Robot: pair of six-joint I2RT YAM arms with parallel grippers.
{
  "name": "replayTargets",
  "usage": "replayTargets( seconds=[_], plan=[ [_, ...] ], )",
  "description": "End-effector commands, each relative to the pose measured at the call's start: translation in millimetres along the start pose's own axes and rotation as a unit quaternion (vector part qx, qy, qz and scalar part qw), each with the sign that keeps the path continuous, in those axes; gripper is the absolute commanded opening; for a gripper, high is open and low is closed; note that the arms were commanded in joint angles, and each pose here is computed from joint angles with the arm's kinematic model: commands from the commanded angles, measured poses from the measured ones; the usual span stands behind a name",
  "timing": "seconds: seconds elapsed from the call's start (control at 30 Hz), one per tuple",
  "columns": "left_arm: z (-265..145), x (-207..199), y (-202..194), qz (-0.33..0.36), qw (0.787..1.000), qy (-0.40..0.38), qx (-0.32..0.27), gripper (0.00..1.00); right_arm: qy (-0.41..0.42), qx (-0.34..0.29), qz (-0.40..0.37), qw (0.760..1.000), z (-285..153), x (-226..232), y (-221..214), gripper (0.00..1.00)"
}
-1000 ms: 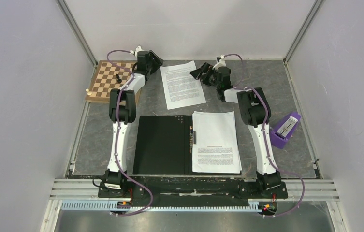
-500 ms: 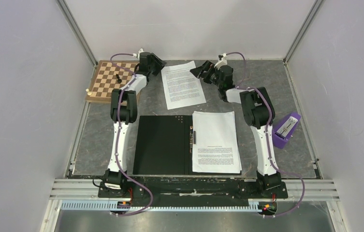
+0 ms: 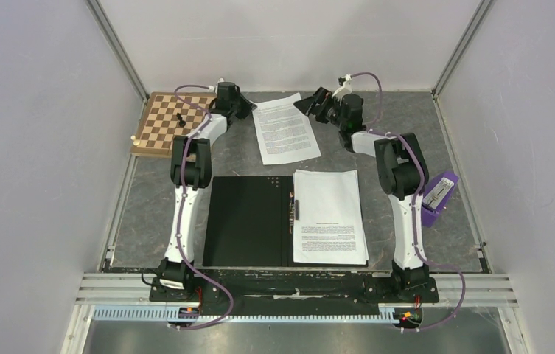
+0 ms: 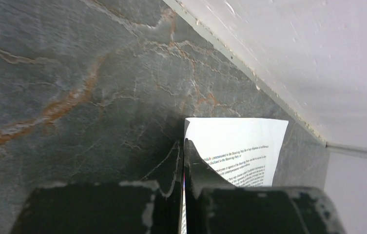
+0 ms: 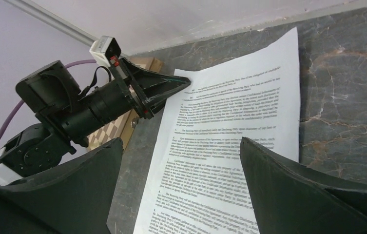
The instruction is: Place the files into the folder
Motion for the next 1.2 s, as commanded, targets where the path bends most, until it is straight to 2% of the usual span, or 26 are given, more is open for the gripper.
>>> replayTargets(
  seconds=[0.0, 0.1, 0.27, 0.5, 0.63, 0.87, 1.0, 1.17],
  plan=[
    [-33, -51, 17, 0.046, 0.996, -0.070, 0.012, 0.02, 0.031, -0.010, -0.066, 0.997, -16, 39, 40, 0.93],
    [-68, -97, 29, 0.089, 0.983, -0.157, 0.029, 0.02, 0.023, -0.002, -0.103, 0.994, -27, 51, 51, 0.93],
    [-153, -175, 38, 0.168, 0.950, -0.260, 0.035, 0.02, 0.031, -0.015, -0.135, 0.990, -62, 76, 76, 0.94],
    [-278, -245, 1, 0.265, 0.895, -0.351, 0.075, 0.02, 0.094, -0.054, -0.156, 0.982, -131, 118, 94, 0.96],
    [-340, -263, -24, 0.314, 0.877, -0.356, 0.070, 0.02, 0.128, -0.084, -0.170, 0.973, -171, 136, 92, 0.98],
    [-421, -279, -43, 0.307, 0.858, -0.408, 0.060, 0.02, 0.179, -0.157, -0.205, 0.949, -226, 169, 89, 0.98],
    [-452, -288, -49, 0.303, 0.847, -0.434, 0.048, 0.02, 0.218, -0.195, -0.208, 0.933, -247, 186, 87, 0.98],
    [-476, -299, -45, 0.286, 0.843, -0.454, 0.032, 0.02, 0.244, -0.199, -0.209, 0.926, -255, 198, 86, 0.98]
  ],
)
Point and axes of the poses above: each gripper's point midway between its finger pads, its own z axis out along the fingers, its own x axis along the line the jaws close on, y = z × x, the point moved 10 cm from there along -z, back along the fingers, and after that the axes turned 4 degrees about -z, right-handed, at the moved point
